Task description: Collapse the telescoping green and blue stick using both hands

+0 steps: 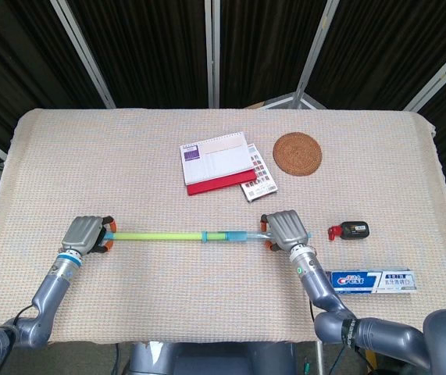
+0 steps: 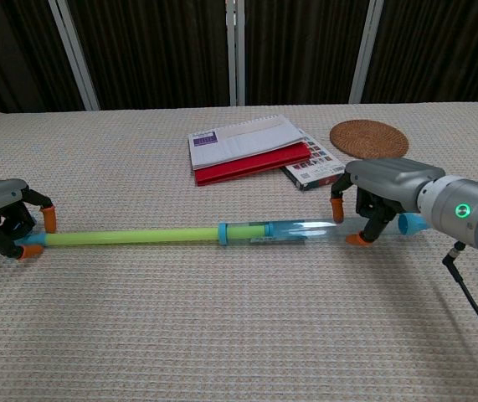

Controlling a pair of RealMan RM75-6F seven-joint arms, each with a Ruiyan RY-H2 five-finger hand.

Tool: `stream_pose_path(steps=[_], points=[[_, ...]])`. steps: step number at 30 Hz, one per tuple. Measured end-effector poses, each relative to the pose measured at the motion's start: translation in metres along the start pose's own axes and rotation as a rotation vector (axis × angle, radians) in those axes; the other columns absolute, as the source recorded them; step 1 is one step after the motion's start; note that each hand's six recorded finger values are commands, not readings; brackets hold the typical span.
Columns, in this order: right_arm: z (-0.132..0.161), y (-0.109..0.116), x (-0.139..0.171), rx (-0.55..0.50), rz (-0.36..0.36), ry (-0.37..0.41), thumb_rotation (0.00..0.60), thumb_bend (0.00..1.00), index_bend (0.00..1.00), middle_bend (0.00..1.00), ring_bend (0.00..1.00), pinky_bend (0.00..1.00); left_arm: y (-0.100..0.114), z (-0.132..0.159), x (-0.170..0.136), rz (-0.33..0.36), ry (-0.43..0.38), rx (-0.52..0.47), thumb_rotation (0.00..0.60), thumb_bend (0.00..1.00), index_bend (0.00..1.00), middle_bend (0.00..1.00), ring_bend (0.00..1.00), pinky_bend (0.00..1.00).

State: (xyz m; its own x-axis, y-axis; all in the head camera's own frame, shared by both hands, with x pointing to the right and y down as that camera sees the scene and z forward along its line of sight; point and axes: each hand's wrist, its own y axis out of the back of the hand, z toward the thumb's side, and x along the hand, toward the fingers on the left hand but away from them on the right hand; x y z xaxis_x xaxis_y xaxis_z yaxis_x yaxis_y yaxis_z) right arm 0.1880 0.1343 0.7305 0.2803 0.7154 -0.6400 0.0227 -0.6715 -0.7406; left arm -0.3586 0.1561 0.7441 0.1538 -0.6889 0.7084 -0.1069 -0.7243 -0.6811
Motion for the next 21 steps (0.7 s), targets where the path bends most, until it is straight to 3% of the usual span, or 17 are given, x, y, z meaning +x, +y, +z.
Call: stream_pose_path(steps=[8,21], points=[[0.001,0.000,0.000,-0.004,0.002,0.003,0.600,0.37,0.64,1.00,1.00,1.00,0.001,0.002,0.003,0.008,-0.001,-0.003,0.600,0.41,0.66,0.84,0.80,1.00],[0.023,0.008,0.000,-0.022,-0.008,0.039,0.600,0.37,0.64,1.00,1.00,1.00,0.011,0.028,0.008,0.043,-0.044,-0.057,0.600,0.41,0.72,0.85,0.80,1.00]])
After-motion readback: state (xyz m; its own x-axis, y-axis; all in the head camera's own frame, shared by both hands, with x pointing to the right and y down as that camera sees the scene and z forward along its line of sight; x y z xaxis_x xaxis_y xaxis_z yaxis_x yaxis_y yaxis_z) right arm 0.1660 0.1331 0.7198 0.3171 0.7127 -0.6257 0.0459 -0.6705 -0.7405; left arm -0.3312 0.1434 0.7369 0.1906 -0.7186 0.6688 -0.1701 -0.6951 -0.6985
